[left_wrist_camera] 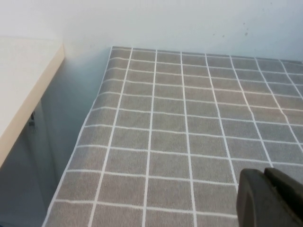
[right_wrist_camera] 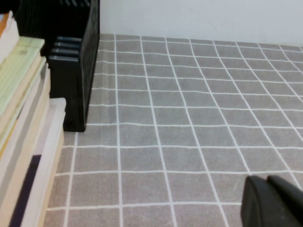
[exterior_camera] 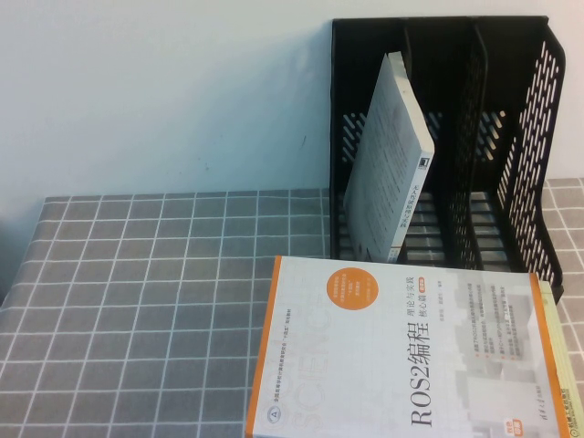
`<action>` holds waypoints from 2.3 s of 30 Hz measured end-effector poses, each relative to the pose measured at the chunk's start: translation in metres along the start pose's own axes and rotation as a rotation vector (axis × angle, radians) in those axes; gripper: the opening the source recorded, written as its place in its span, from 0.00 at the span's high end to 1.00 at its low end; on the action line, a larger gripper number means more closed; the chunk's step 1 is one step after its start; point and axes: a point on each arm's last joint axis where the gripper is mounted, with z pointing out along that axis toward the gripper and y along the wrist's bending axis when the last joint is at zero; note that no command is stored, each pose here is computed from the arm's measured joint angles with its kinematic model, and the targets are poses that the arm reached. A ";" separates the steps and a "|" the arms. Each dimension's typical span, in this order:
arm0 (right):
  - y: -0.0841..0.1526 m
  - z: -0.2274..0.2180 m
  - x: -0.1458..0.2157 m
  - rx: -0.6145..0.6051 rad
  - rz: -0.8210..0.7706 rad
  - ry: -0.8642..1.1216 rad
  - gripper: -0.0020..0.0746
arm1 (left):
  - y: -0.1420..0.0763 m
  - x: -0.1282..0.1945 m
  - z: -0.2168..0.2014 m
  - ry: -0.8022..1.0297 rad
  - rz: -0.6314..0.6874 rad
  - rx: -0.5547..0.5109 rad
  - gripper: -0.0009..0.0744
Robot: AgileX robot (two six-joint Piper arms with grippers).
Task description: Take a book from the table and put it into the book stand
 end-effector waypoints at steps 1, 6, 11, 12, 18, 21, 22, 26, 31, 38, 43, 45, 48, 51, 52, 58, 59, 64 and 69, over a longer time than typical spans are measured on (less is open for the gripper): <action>0.001 0.000 0.000 -0.007 0.018 -0.005 0.98 | 0.000 0.000 0.000 -0.004 0.000 0.000 0.99; 0.004 0.000 -0.007 -0.048 0.154 -0.087 0.98 | 0.000 -0.010 0.000 -0.115 0.001 0.003 0.99; 0.000 -0.003 -0.023 -0.013 0.142 -0.264 0.98 | -0.001 -0.027 -0.004 -0.311 0.061 0.000 0.99; -0.001 -0.004 -0.026 -0.002 0.128 -0.298 0.98 | -0.001 -0.031 -0.005 -0.355 0.075 -0.001 0.99; -0.006 -0.009 -0.039 0.044 0.103 -0.452 0.98 | -0.002 -0.047 -0.013 -0.545 0.065 0.011 0.99; -0.006 -0.010 -0.040 0.048 0.110 -0.471 0.98 | -0.003 -0.049 -0.014 -0.576 0.048 0.018 0.99; -0.006 -0.010 -0.040 0.048 0.110 -0.473 0.98 | -0.003 -0.049 -0.015 -0.579 0.043 0.019 0.99; -0.007 -0.010 -0.041 0.049 0.110 -0.477 0.98 | -0.003 -0.050 -0.015 -0.590 0.036 0.022 0.99; -0.007 -0.010 -0.041 0.051 0.110 -0.483 0.98 | -0.003 -0.051 -0.016 -0.596 0.031 0.024 0.99; -0.008 -0.013 -0.046 0.086 0.042 -0.538 0.98 | -0.003 -0.052 -0.016 -0.608 -0.077 0.057 0.99; -0.008 -0.013 -0.046 0.082 0.027 -0.519 0.98 | -0.005 -0.065 -0.022 -0.556 -0.160 0.079 0.99; -0.007 -0.015 -0.051 0.061 0.021 -0.473 0.98 | -0.008 -0.080 -0.030 -0.525 -0.171 0.082 0.99; -0.007 -0.025 -0.065 0.035 0.014 -0.438 0.98 | -0.012 -0.101 -0.039 -0.452 -0.173 0.075 0.99; -0.007 -0.037 -0.079 0.008 0.003 -0.401 0.98 | -0.015 -0.118 -0.038 -0.306 -0.174 0.051 0.99; -0.006 -0.040 -0.082 -0.003 0.000 -0.379 0.98 | -0.016 -0.125 -0.035 -0.259 -0.176 0.044 0.99; 0.001 -0.044 -0.107 -0.155 0.042 -0.060 0.98 | -0.027 -0.139 -0.006 -0.021 -0.391 0.103 0.99; 0.003 -0.042 -0.110 -0.193 0.052 0.019 0.98 | -0.029 -0.139 -0.002 0.006 -0.425 0.123 0.99; 0.013 -0.021 -0.126 -0.368 0.044 0.298 0.98 | -0.047 -0.130 0.026 0.211 -0.452 0.274 0.99; 0.019 0.012 -0.133 -0.478 0.062 0.438 0.98 | -0.067 -0.118 0.048 0.394 -0.436 0.442 0.99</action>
